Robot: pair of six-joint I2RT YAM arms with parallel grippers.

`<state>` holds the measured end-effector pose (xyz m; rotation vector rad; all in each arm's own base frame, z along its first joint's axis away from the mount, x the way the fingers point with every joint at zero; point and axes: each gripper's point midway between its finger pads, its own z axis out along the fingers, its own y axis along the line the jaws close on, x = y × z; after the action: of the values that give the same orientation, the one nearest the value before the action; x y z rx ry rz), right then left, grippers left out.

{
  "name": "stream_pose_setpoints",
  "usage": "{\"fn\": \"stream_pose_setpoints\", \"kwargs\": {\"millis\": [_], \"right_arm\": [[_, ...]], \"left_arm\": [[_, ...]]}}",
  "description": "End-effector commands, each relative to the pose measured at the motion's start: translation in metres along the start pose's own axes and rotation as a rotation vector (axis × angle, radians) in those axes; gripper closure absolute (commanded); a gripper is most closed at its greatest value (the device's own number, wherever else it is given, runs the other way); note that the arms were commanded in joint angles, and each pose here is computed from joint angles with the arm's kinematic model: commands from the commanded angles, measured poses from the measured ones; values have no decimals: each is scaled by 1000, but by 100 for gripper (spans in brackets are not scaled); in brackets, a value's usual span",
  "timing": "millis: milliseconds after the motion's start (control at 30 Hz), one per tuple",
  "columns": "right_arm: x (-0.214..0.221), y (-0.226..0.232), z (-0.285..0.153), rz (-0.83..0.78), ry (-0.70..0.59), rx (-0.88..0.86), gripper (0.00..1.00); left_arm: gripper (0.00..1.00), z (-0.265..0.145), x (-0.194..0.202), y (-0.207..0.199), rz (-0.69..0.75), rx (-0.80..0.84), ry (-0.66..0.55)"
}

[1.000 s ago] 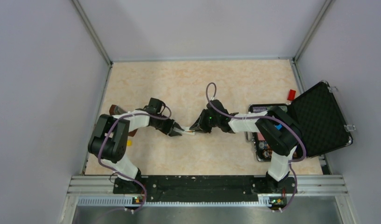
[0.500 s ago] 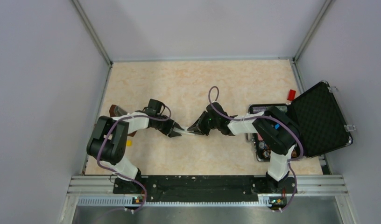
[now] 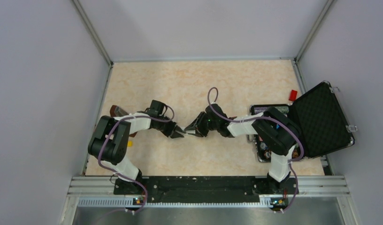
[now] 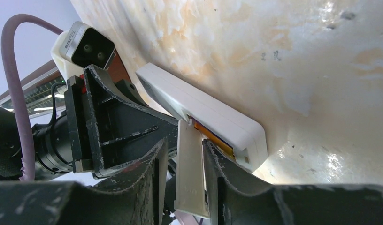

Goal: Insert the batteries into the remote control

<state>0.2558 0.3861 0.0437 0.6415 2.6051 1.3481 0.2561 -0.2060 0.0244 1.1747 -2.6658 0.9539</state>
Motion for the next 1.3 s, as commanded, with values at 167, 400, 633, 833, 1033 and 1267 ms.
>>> {"fn": "stream_pose_setpoints", "kwargs": {"millis": [167, 400, 633, 833, 1033, 1267], "right_arm": [[15, -41, -21, -7, 18, 160, 65], [5, -43, -34, -72, -20, 192, 65], [-7, -38, -36, -148, -70, 209, 65], [-17, -37, -37, -173, -101, 220, 65], [-20, -35, -36, -198, -102, 214, 63], [-21, -19, -42, -221, -118, 159, 55]], "left_arm": [[77, 15, -43, 58, -17, -216, -225], [79, 12, -43, 52, -16, -201, -232], [79, 15, -42, 53, -24, -201, -220], [79, 14, -42, 51, -19, -194, -222], [79, 13, -41, 51, -16, -194, -220], [79, 12, -41, 49, -13, -189, -221]]}}
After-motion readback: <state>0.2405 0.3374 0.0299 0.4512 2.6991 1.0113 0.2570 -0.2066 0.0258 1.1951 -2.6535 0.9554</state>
